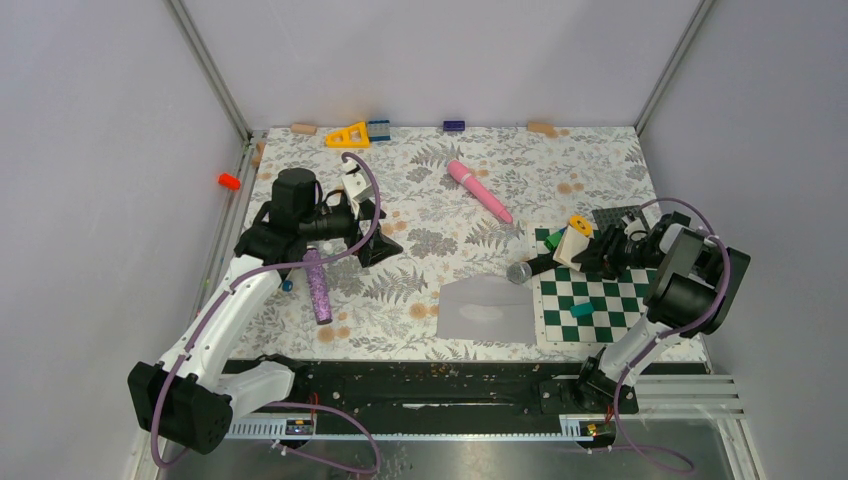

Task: Place the letter into the envelope and seal it
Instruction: Place the letter at the center of the board.

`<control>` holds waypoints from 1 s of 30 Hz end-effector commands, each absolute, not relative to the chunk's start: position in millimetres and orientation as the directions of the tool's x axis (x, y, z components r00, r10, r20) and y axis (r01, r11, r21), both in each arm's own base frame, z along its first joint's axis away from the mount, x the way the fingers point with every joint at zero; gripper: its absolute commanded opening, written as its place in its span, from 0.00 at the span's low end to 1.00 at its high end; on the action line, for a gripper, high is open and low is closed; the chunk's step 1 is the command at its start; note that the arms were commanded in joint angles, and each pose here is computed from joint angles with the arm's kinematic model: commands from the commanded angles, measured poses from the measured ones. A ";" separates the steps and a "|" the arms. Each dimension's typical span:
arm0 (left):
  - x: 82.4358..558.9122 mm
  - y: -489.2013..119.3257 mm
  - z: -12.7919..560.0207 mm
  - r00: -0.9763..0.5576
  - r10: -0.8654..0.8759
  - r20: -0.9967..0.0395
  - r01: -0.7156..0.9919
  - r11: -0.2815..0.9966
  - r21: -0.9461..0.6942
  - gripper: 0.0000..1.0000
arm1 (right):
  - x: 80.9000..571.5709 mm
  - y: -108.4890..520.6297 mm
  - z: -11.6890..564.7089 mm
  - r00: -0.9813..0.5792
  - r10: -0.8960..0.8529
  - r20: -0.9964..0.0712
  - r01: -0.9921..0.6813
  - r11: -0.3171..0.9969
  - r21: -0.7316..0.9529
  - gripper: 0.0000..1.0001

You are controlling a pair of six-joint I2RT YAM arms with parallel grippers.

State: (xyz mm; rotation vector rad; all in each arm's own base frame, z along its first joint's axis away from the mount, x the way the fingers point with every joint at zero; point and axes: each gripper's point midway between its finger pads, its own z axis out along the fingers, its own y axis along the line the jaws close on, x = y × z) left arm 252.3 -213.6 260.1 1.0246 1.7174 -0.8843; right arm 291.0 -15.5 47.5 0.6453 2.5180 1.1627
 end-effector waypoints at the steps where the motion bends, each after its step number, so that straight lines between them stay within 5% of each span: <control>1: 249.6 -215.1 273.8 -0.167 0.227 -0.960 0.927 0.368 -0.074 0.99 | 288.7 -17.0 58.4 -0.866 0.485 -0.119 0.238 0.611 0.755 0.46; 10: 249.4 -214.4 272.2 -0.164 0.232 -0.959 0.927 0.368 -0.069 0.99 | 281.8 -18.1 73.7 -0.871 0.463 -0.164 0.200 0.639 0.743 0.48; 22: 245.7 -227.2 248.6 -0.185 0.298 -0.936 0.947 0.308 -0.089 0.99 | 259.7 -28.9 120.4 -0.832 0.335 -0.442 0.034 0.827 0.562 0.66; 30: 238.8 -247.1 233.1 -0.175 0.358 -0.917 0.959 0.272 -0.077 0.99 | 260.3 -29.6 110.1 -0.862 0.333 -0.382 0.053 0.809 0.586 0.67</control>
